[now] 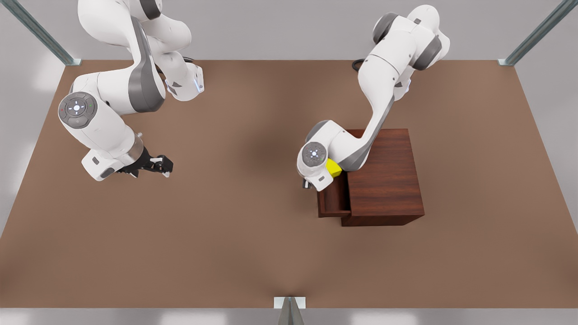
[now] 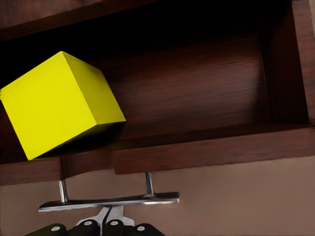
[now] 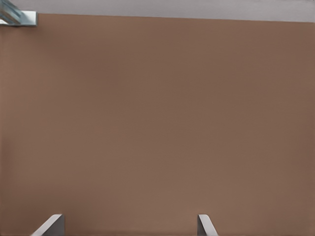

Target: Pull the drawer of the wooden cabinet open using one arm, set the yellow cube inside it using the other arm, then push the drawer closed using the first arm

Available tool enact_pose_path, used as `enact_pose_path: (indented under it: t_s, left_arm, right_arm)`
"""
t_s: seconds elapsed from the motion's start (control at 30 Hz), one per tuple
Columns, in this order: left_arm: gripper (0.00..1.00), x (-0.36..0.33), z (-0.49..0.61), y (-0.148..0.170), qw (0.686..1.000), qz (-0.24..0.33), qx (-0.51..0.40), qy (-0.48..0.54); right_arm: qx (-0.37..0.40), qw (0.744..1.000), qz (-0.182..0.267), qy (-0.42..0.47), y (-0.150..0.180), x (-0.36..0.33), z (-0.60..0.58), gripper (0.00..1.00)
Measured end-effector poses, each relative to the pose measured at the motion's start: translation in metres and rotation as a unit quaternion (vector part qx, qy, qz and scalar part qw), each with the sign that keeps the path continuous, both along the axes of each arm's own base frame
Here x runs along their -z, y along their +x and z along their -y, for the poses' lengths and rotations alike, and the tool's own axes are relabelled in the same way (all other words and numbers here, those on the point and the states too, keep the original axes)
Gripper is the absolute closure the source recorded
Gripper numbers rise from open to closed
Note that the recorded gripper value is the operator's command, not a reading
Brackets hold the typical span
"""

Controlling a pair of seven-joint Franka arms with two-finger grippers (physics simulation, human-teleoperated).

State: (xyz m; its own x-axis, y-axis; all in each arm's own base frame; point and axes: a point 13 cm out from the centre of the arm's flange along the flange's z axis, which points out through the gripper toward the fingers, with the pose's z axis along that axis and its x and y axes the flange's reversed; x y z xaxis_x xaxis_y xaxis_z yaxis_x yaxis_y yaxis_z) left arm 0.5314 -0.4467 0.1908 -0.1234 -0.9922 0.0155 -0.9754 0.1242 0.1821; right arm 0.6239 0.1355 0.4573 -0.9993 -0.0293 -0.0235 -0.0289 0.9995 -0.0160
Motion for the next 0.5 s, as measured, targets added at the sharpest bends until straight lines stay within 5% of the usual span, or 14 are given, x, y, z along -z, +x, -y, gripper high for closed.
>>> enact_pose_path:
  t_s: [0.5]
  left_arm:
    - [0.79,0.004,-0.08,-0.001,0.997,-0.066,0.008,0.05]
  right_arm:
    - [-0.029,1.0,-0.001,-0.001,0.0,0.001,0.0,0.0]
